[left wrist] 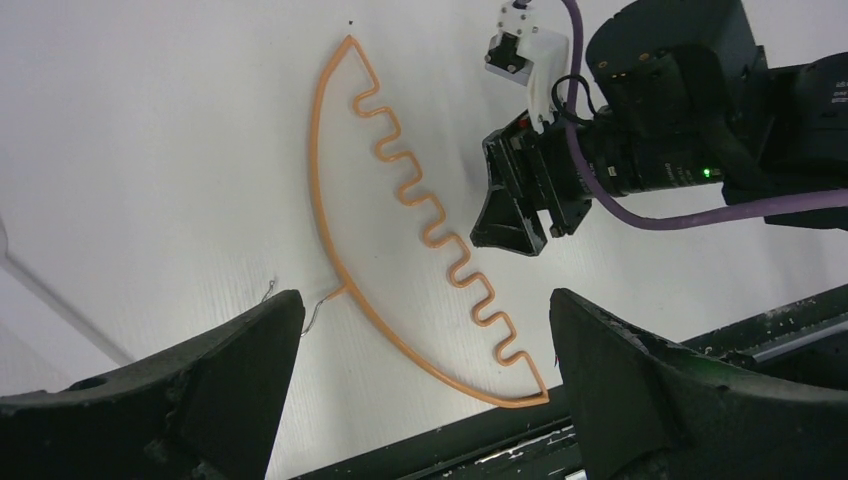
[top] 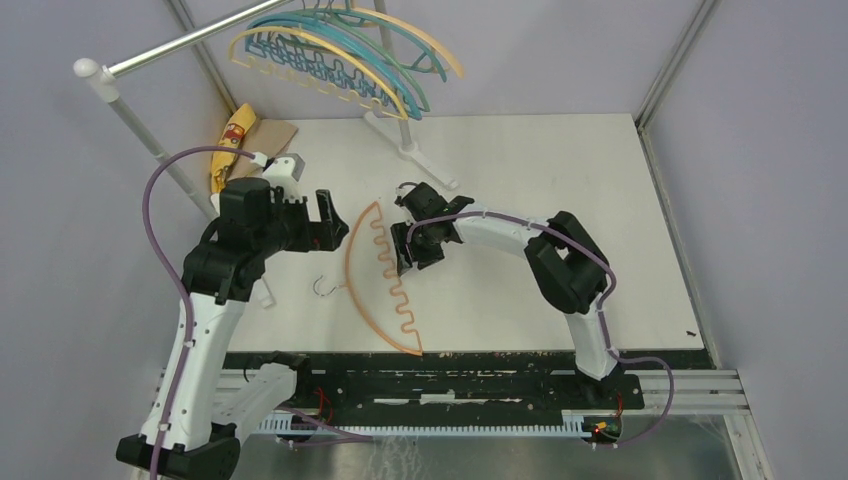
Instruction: Organize the hangers
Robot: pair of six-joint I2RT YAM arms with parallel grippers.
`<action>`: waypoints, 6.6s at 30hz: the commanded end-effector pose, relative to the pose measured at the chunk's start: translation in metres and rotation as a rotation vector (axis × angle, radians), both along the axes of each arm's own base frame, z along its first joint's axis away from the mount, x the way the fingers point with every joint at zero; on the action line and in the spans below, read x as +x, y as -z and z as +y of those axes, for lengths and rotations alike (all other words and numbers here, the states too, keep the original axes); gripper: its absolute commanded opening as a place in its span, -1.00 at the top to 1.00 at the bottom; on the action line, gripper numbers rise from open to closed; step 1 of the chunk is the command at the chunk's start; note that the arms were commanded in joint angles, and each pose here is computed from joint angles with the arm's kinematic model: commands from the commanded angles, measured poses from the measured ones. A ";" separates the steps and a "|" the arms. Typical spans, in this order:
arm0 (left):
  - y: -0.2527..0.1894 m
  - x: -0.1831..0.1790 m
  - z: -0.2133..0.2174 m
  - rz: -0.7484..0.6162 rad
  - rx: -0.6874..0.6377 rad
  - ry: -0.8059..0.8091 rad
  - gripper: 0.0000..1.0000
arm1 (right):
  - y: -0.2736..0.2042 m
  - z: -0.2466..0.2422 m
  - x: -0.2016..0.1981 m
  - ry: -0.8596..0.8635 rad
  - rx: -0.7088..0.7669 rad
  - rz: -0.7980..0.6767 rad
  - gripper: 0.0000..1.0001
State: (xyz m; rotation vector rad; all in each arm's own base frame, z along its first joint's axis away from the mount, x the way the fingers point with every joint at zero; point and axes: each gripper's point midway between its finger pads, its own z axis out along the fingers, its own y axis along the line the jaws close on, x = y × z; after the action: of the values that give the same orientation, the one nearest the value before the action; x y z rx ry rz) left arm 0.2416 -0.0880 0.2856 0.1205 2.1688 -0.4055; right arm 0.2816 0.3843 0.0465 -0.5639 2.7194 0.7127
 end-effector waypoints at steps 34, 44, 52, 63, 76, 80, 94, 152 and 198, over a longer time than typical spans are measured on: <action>-0.031 -0.030 0.015 -0.129 -0.059 -0.094 -0.98 | 0.034 0.140 -0.013 -0.101 -0.095 -0.175 -0.15; -0.034 -0.037 0.015 -0.144 -0.061 -0.084 -0.98 | 0.098 0.108 -0.015 -0.045 -0.314 -0.210 0.17; -0.039 -0.047 0.018 -0.159 -0.061 -0.086 -0.98 | 0.127 0.088 -0.021 0.006 -0.360 -0.160 0.90; -0.044 -0.056 0.003 -0.191 -0.119 -0.002 -0.98 | -0.008 0.086 0.056 0.344 0.411 0.000 0.99; 0.013 -0.044 -0.029 -0.112 -0.229 0.111 -0.98 | -0.153 0.105 0.099 0.386 1.051 0.156 0.99; 0.029 -0.035 -0.032 -0.095 -0.257 0.092 -0.98 | -0.175 0.107 0.100 0.386 1.167 0.194 0.98; 0.048 -0.022 -0.026 -0.056 -0.254 0.012 -0.99 | -0.278 0.090 0.071 0.296 1.312 0.163 0.98; -0.016 0.028 0.106 -0.113 0.207 -0.656 0.94 | -0.144 -0.005 -0.040 0.156 0.416 -0.004 -0.99; -0.072 0.205 0.120 -0.094 0.160 -0.623 0.94 | -0.102 -0.072 -0.038 0.180 0.175 -0.085 -1.00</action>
State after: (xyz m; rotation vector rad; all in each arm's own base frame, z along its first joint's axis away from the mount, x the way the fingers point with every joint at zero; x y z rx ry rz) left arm 0.4413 0.0309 0.3503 -0.4297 2.0365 0.1787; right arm 0.2426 0.3118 0.1397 -0.2949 2.5958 0.8142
